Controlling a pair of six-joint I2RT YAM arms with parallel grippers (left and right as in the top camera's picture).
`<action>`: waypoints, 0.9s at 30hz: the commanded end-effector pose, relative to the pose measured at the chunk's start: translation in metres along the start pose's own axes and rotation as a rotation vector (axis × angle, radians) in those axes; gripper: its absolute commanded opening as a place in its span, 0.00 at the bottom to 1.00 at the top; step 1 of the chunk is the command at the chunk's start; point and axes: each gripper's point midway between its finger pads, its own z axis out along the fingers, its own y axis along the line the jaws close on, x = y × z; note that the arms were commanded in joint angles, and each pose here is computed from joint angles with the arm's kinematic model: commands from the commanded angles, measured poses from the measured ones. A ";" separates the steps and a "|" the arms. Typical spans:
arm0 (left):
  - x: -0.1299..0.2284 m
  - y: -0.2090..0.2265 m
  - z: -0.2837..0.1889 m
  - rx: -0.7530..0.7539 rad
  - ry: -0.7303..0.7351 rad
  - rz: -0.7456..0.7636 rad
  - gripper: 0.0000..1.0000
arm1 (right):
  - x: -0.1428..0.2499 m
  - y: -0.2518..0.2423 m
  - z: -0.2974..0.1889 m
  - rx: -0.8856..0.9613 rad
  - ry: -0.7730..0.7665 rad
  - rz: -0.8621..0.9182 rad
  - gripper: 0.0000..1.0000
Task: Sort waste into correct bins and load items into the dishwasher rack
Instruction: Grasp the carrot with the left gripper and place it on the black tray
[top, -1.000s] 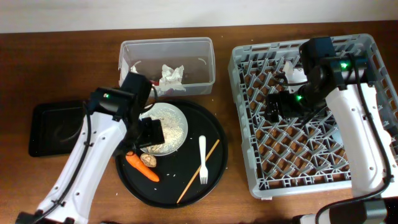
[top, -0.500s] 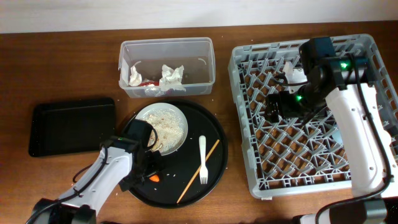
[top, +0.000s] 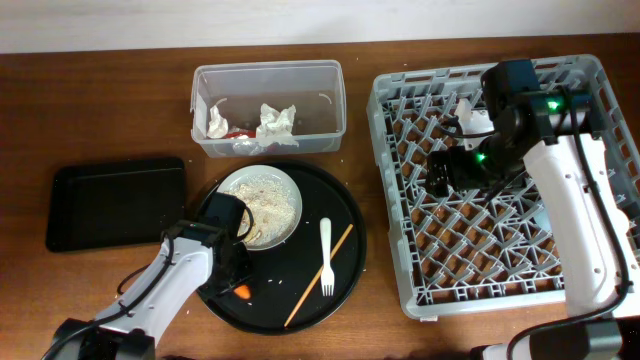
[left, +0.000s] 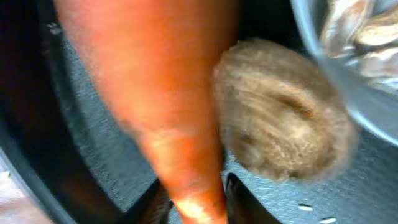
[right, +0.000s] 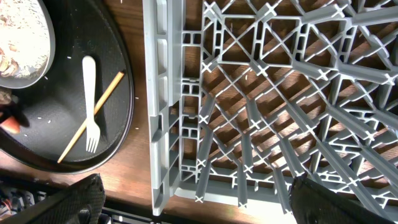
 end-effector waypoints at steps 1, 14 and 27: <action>0.005 0.007 0.000 -0.024 0.015 -0.002 0.16 | 0.001 0.001 -0.002 0.002 -0.005 -0.005 0.98; -0.052 0.016 -0.115 -0.028 -0.259 -0.057 0.01 | 0.001 0.001 -0.002 0.002 -0.005 -0.005 0.98; -0.216 0.166 -0.069 -0.001 -0.471 -0.713 0.25 | 0.003 0.001 -0.002 0.002 0.002 -0.003 0.98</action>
